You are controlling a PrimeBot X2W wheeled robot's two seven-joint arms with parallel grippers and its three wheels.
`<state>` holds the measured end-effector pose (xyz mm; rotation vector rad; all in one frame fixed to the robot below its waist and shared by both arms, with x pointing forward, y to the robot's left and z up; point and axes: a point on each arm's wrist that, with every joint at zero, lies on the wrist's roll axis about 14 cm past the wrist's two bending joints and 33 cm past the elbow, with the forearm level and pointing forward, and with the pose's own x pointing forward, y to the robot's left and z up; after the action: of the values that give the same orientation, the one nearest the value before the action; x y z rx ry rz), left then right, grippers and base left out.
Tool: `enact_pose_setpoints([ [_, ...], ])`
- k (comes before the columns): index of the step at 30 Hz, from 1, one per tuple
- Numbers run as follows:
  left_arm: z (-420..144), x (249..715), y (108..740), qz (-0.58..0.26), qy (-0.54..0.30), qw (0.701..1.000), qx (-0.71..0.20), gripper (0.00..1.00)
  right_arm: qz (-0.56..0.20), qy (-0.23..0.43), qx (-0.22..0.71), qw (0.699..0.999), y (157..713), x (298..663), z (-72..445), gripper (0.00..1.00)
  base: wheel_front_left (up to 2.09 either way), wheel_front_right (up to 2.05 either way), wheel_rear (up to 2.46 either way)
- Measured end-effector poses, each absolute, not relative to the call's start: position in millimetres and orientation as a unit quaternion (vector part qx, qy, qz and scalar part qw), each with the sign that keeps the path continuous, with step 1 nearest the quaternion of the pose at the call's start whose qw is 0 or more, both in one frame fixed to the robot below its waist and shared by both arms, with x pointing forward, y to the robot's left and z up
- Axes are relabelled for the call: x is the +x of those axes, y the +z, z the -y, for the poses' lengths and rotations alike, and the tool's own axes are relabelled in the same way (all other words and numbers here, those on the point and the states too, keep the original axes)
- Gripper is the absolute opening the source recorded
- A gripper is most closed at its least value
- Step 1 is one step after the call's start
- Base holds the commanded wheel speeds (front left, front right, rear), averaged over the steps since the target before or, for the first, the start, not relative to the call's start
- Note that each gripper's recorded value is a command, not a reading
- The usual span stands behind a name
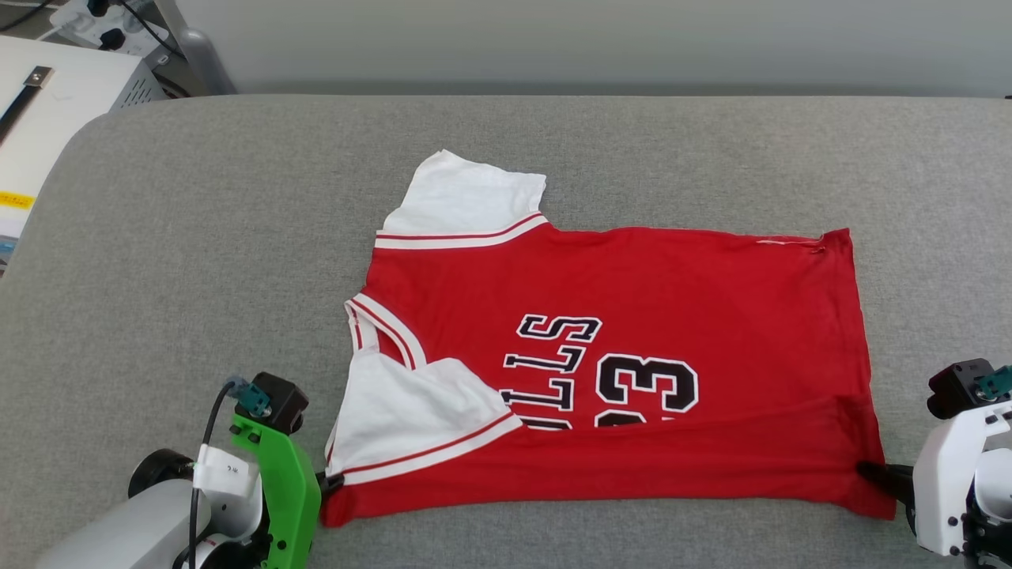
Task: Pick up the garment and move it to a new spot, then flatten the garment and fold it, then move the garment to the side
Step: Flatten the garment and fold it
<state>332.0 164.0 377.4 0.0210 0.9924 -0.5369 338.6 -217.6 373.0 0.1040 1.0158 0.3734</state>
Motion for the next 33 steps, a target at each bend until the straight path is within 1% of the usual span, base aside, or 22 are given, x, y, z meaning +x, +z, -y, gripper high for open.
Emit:
enact_pose_setpoints([
  [3,-166.4,333.3,369.9,-0.475,-0.25,0.844,0.004,0.0,-0.485,0.171,0.057,0.855,366.9,339.8,216.5,0.0,0.0,0.0,0.0],
  [4,-170.2,334.6,368.2,-0.473,-0.243,0.847,0.002,0.23,-0.47,0.168,0.066,0.864,369.3,346.2,214.3,0.26,0.0,0.0,0.0],
  [5,-171.0,336.3,369.5,-0.467,-0.24,0.851,0.0,1.0,-0.46,0.167,0.066,0.87,371.3,349.2,213.9,0.66,0.0,0.0,0.0],
  [6,-172.0,338.6,371.7,-0.46,-0.238,0.856,-0.002,1.0,-0.45,0.167,0.065,0.875,373.7,352.1,213.1,1.0,0.0,0.0,0.0],
  [11,-184.7,353.2,391.2,-0.416,-0.216,0.883,-0.003,1.0,-0.38,0.167,0.059,0.908,395.2,369.2,212.5,1.0,0.0,0.0,0.0],
  [16,-193.4,381.7,430.3,-0.337,-0.201,0.92,0.002,1.0,-0.259,0.152,0.058,0.952,437.2,396.6,219.3,1.0,0.0,0.0,0.0],
  [20,-192.4,417.1,471.1,-0.255,-0.193,0.947,0.012,1.0,-0.16,0.13,0.063,0.976,471.4,414.6,225.2,1.0,0.0,0.0,0.0],
  [22,-190.6,432.6,487.5,-0.221,-0.192,0.956,0.027,1.0,-0.123,0.125,0.062,0.983,483.6,419.3,224.1,1.0,0.0,0.0,0.0],
  [27,-179.4,472.9,522.8,-0.156,-0.193,0.968,0.025,1.0,-0.027,0.104,0.055,0.993,515.3,429.7,224.9,1.0,0.0,0.0,0.0],
  [30,-169.5,498.4,538.8,-0.13,-0.201,0.97,0.033,1.0,0.006,0.099,0.051,0.994,526.3,432.8,221.2,1.0,0.0,0.0,0.0],
  [33,-155.1,524.6,550.5,-0.116,-0.217,0.968,0.042,1.0,0.017,0.1,0.049,0.994,528.9,434.9,214.8,1.0,0.0,0.0,0.0],
])
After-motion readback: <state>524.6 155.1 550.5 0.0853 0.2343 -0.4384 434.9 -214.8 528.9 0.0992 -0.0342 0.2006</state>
